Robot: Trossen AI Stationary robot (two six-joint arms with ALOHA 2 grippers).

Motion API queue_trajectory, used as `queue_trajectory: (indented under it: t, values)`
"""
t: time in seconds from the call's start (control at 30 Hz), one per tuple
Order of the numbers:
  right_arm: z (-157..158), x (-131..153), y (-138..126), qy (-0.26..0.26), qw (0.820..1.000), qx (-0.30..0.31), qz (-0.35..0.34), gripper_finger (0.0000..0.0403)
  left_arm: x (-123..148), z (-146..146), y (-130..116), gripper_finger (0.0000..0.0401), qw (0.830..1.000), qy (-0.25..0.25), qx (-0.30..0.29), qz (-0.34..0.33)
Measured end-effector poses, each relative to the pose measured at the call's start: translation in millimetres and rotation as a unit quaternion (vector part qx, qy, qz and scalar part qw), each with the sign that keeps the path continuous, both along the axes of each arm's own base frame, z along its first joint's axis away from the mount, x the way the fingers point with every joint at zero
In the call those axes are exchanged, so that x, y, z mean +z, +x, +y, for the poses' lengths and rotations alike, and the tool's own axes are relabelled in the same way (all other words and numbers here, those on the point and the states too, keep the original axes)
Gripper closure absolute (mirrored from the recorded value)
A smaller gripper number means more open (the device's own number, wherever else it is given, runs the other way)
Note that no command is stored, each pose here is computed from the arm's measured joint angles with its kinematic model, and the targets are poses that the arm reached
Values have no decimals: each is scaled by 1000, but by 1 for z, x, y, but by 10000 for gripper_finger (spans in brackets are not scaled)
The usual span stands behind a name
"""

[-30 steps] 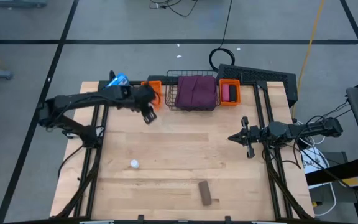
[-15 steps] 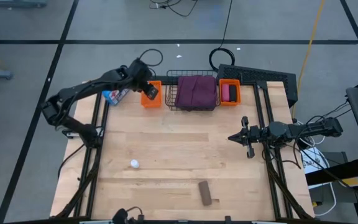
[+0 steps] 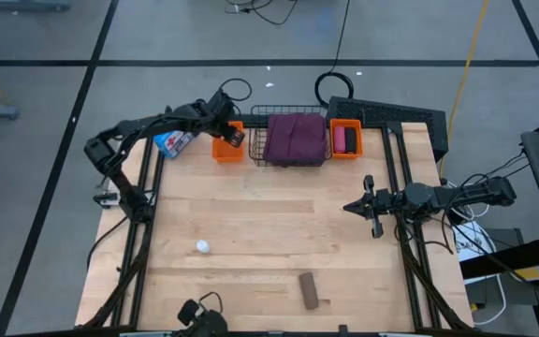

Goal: Pick & place medical supplies in basket/bin
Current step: Put the right pill bottle into the left orange bin

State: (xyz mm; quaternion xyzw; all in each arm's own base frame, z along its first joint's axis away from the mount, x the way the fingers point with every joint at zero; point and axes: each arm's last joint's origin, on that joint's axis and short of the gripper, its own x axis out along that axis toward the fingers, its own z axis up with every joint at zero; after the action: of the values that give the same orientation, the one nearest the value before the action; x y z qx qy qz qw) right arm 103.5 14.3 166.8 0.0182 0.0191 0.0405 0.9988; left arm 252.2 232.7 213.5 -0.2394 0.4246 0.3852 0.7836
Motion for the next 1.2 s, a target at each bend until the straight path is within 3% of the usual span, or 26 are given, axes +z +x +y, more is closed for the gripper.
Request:
queue_trajectory:
  t: [0.47, 1.2]
  values:
    - [0, 0, 0, 0, 1000, 0, 0, 403, -29, 7, 10, 245, 999, -6, 15, 32]
    - [0, 0, 0, 0, 1000, 0, 0, 403, -42, 2, 24, 245, 1000, -9, 10, 25]
